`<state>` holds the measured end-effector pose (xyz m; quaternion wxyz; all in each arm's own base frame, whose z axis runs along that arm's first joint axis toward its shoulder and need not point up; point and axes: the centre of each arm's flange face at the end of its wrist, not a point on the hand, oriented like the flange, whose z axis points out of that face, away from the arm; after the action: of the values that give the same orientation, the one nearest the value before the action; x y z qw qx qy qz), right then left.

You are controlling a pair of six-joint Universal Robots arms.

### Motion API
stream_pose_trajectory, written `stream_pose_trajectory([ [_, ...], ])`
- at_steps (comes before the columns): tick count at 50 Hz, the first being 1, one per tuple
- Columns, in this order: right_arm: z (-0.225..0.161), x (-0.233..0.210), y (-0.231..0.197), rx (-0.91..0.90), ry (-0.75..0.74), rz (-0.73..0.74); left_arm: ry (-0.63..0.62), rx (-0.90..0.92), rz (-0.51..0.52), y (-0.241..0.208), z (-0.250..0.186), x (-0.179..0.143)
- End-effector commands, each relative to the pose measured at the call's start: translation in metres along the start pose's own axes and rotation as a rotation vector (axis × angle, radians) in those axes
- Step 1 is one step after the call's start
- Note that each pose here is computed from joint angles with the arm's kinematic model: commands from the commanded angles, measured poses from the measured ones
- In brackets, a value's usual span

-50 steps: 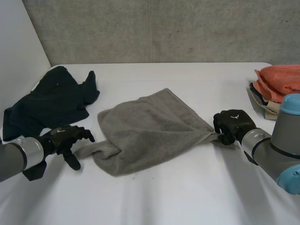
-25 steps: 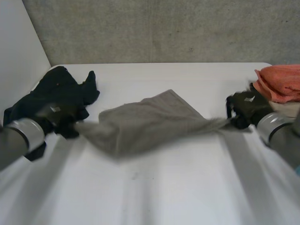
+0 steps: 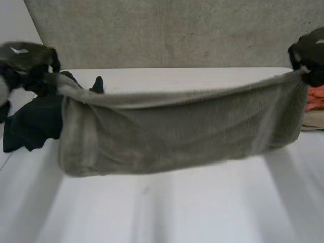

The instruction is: Fold the laundry.

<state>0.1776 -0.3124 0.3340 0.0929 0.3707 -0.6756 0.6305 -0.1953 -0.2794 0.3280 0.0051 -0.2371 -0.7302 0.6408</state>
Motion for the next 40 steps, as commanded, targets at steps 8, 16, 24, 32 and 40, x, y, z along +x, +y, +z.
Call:
stream_pose_trajectory([
  [8,0.093,0.016,-0.011,0.267,0.349,0.085,-0.184,0.435,0.114,-0.054,0.106,-0.001],
  [16,0.092,0.061,-0.065,0.711,0.590,0.159,-0.270,0.753,-0.042,-0.115,0.100,-0.029],
  [24,0.110,0.036,-0.037,0.576,0.436,0.162,-0.234,0.529,-0.077,-0.065,0.113,-0.028],
  [32,0.123,-0.007,0.028,0.352,0.250,0.195,-0.123,0.280,-0.074,0.018,0.121,0.006],
  [40,0.112,-0.073,0.096,0.086,-0.036,0.185,-0.003,-0.033,-0.029,0.100,0.103,0.044],
])
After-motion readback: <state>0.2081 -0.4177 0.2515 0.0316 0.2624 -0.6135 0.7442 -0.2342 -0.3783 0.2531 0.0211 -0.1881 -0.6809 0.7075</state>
